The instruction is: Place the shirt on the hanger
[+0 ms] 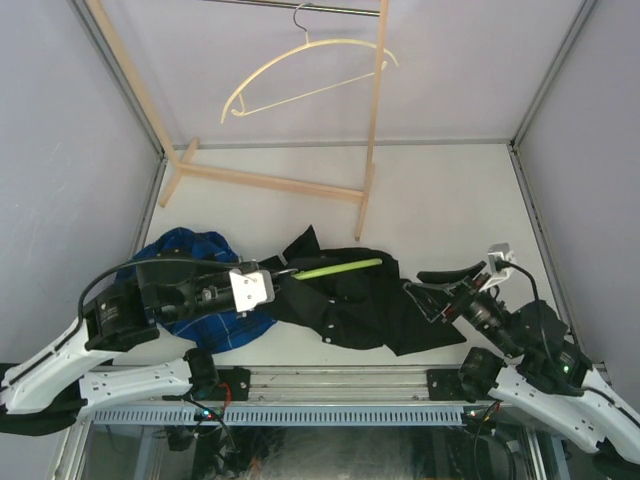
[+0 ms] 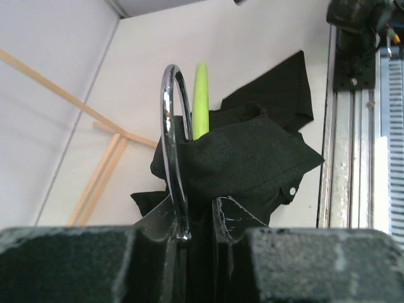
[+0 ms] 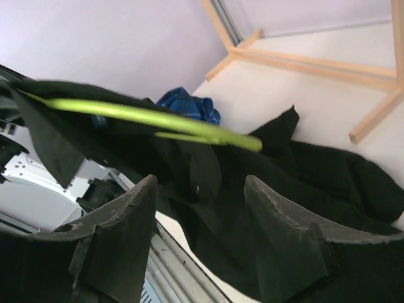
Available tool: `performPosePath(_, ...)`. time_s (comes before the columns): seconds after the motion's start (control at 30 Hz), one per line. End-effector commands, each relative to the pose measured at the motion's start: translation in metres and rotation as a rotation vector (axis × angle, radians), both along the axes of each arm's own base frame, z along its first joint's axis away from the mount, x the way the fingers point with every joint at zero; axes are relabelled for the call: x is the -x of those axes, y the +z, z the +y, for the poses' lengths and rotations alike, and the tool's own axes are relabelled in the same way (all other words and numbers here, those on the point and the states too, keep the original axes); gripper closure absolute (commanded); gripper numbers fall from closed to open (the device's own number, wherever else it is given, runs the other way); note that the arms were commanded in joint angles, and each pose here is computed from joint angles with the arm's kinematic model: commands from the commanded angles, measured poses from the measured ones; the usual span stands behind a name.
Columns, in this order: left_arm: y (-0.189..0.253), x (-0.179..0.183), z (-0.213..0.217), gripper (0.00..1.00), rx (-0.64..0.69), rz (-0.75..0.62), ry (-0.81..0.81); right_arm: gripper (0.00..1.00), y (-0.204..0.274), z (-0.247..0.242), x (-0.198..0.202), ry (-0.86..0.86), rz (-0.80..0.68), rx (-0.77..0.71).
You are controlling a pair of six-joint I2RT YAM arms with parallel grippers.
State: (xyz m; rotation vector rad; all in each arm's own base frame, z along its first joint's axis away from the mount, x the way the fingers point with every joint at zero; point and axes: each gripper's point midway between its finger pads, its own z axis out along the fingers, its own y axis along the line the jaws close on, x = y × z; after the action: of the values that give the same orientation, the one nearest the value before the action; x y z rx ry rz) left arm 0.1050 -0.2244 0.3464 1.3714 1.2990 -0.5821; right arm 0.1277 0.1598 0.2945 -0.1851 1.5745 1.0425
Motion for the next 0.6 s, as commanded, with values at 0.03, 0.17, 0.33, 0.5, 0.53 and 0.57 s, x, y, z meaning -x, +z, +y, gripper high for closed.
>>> performPosePath(0.03,0.051,-0.015,0.005,1.0,0.224,-0.065,0.106,0.42,-0.021,0.025,-0.007,0.024,0.18,-0.062)
performPosePath(0.17,0.057,-0.014,0.008,1.0,0.246,-0.066,0.112,0.4,-0.026,0.049,-0.01,0.064,0.27,-0.169)
performPosePath(0.33,0.062,-0.014,0.009,1.0,0.265,-0.073,0.11,0.4,-0.02,0.073,-0.013,0.095,0.269,-0.304)
performPosePath(0.5,0.072,-0.014,0.013,1.0,0.304,-0.088,0.123,0.38,-0.034,0.093,-0.013,0.113,0.234,-0.228)
performPosePath(0.53,0.074,-0.015,0.015,1.0,0.314,-0.093,0.133,0.38,-0.04,0.095,-0.014,0.112,0.238,-0.203)
performPosePath(0.57,0.077,-0.016,0.017,1.0,0.323,-0.096,0.144,0.38,-0.049,0.097,-0.015,0.107,0.25,-0.173)
